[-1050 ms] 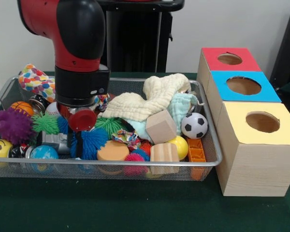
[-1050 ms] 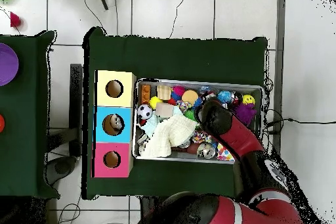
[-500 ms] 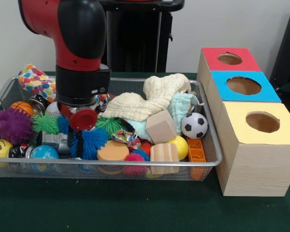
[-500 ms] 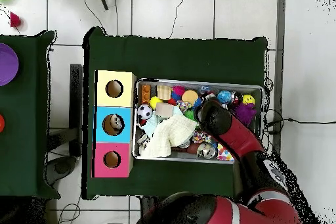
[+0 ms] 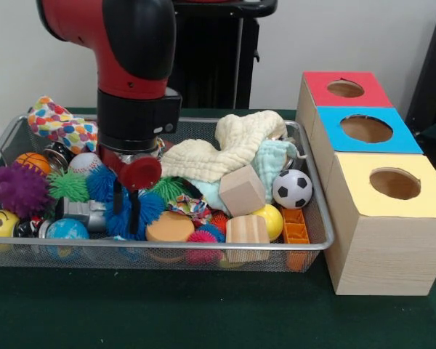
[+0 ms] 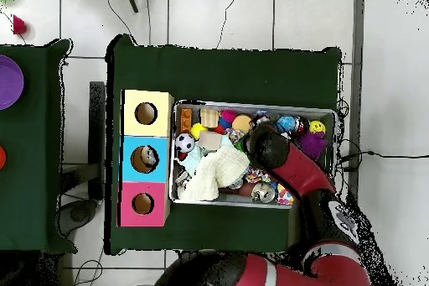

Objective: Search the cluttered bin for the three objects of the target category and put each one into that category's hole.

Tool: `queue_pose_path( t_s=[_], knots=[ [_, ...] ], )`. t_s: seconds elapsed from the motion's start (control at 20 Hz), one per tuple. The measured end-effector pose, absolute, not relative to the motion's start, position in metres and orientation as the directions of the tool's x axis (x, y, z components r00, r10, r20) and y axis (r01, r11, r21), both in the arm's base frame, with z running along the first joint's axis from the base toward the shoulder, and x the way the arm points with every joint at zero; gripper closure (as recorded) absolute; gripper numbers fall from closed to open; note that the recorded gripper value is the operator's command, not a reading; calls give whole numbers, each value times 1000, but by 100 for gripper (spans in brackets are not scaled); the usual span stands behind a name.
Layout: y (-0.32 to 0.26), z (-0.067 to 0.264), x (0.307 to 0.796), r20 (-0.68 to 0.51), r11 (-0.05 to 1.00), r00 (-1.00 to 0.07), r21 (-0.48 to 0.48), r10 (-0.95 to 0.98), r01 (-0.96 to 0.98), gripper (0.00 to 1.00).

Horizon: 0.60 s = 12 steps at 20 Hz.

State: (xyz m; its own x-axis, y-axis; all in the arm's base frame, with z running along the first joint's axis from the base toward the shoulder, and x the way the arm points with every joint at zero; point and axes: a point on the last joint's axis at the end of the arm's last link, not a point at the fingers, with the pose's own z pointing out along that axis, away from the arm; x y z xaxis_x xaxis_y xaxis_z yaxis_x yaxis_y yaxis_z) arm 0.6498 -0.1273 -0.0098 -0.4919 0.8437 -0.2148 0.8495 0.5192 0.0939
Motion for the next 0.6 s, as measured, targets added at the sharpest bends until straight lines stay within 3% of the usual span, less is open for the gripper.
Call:
queue_pose_path(
  t_s=[0.6],
  knots=[
    [-120, 25, 689, -244, 561, -525, 107, 815, 821, 0]
  ],
)
